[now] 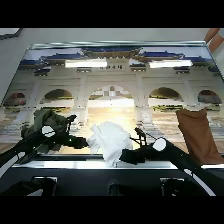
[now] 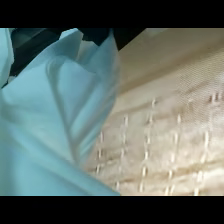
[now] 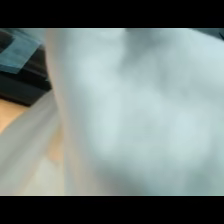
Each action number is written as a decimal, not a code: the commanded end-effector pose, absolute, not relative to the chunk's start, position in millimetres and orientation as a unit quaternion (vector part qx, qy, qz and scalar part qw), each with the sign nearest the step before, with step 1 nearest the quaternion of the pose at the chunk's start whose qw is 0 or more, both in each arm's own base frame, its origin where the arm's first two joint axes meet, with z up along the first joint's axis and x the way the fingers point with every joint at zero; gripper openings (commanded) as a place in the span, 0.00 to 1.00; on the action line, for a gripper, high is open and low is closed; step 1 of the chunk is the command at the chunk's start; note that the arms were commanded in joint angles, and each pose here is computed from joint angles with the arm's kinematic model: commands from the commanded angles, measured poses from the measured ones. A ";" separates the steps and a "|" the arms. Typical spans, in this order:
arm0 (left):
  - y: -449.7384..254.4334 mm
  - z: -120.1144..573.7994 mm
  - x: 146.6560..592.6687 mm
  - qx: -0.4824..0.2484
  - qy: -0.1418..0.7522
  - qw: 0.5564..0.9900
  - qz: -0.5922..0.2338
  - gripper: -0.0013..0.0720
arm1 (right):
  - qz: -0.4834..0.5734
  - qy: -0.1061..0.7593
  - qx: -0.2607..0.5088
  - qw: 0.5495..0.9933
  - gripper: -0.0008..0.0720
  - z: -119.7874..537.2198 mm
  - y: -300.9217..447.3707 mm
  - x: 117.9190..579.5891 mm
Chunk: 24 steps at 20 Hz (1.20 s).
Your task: Fold the shirts.
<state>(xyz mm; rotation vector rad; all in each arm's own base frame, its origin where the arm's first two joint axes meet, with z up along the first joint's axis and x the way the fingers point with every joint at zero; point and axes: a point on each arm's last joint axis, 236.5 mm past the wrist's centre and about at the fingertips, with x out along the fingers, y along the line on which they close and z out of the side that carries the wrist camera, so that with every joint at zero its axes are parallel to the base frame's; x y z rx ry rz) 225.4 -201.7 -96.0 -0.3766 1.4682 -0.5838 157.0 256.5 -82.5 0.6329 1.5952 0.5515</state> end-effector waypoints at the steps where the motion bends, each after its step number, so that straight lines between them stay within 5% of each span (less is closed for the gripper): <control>1: -202.3 -95.0 224.6 -0.168 0.656 0.687 -0.263 0.05 | 0.220 0.660 0.296 0.655 0.07 -88.7 266.7 180.8; 8: -209.1 -46.6 253.9 -0.143 0.594 0.733 -0.300 0.05 | 0.290 0.569 0.271 0.720 0.06 -12.8 271.0 204.5; 12: -202.7 25.5 289.4 -0.090 0.511 0.792 -0.322 0.05 | 0.249 0.482 0.191 0.818 0.06 51.9 226.1 237.8; 18: -145.3 256.2 335.5 -0.062 0.250 0.923 -0.287 0.05 | 0.057 0.232 0.078 0.968 0.06 260.0 79.7 283.2; 24: -72.0 477.9 267.9 -0.041 -0.022 0.984 -0.172 0.05 | 0.001 0.071 0.138 0.988 0.06 409.2 7.3 237.6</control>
